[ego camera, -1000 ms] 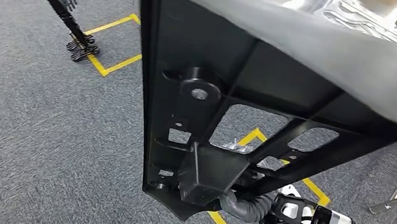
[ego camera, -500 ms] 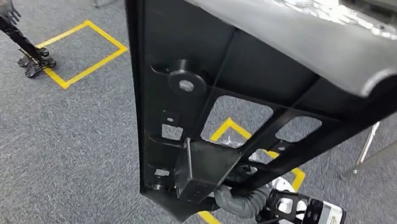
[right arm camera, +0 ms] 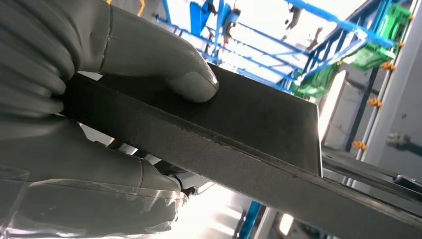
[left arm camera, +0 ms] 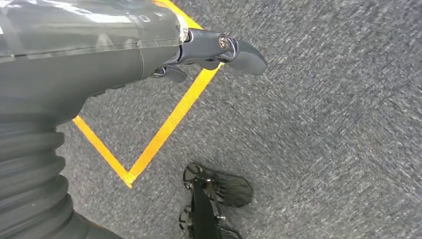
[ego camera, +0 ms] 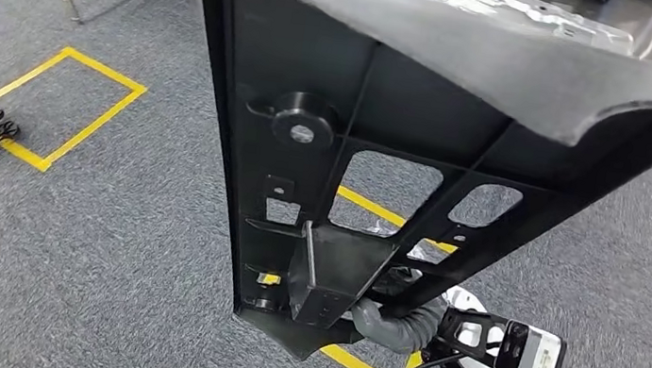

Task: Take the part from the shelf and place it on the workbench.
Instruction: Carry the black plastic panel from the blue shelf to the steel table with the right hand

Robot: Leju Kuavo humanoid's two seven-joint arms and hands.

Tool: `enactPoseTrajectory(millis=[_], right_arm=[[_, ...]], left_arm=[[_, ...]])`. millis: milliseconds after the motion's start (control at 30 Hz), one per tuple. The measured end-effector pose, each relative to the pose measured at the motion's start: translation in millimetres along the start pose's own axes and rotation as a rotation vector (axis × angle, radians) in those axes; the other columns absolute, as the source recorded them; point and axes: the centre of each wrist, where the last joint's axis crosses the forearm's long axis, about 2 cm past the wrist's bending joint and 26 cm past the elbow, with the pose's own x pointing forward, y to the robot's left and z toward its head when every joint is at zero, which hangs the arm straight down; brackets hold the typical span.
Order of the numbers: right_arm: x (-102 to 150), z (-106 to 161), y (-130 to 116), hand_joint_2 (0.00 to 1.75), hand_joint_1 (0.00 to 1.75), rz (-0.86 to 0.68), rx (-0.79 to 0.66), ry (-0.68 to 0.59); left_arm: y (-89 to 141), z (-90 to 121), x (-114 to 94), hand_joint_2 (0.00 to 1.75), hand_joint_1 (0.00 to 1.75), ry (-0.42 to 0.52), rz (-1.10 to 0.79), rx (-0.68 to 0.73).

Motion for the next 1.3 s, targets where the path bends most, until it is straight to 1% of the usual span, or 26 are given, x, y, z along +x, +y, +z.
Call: enactPoseTrajectory(millis=[133,300,500,733,1167,1300], right_arm=[[-1,-1,0,1.75,1.75,-0.005,0.004,0.007],[-7,-2,4,1.75,1.75,-0.024,0.006,0.015],[-13,-5,6,1.75,1.75,-0.034,0.004,0.016],[-13,-11,1,1.75,1.75,-0.027,0.008,0.006],[-16,-12,2,1.75,1.75,-0.03,0.005,0.003],[-17,-11,5,1.75,1.75,-0.038,0.004,0.002]], left_arm=[[-1,-1,2,1.75,0.0,0.003,0.006,0.005],[2,1,-3,1.75,0.0,0.02,0.029,0.019],[2,1,-3,1.75,0.0,0.017,0.05,0.028],[1,0,-1,1.75,0.0,0.015,0.058,0.02],[-1,-1,2,1.75,0.0,0.005,0.067,0.005],[2,1,-2,1.75,0.0,0.012,0.064,0.008]])
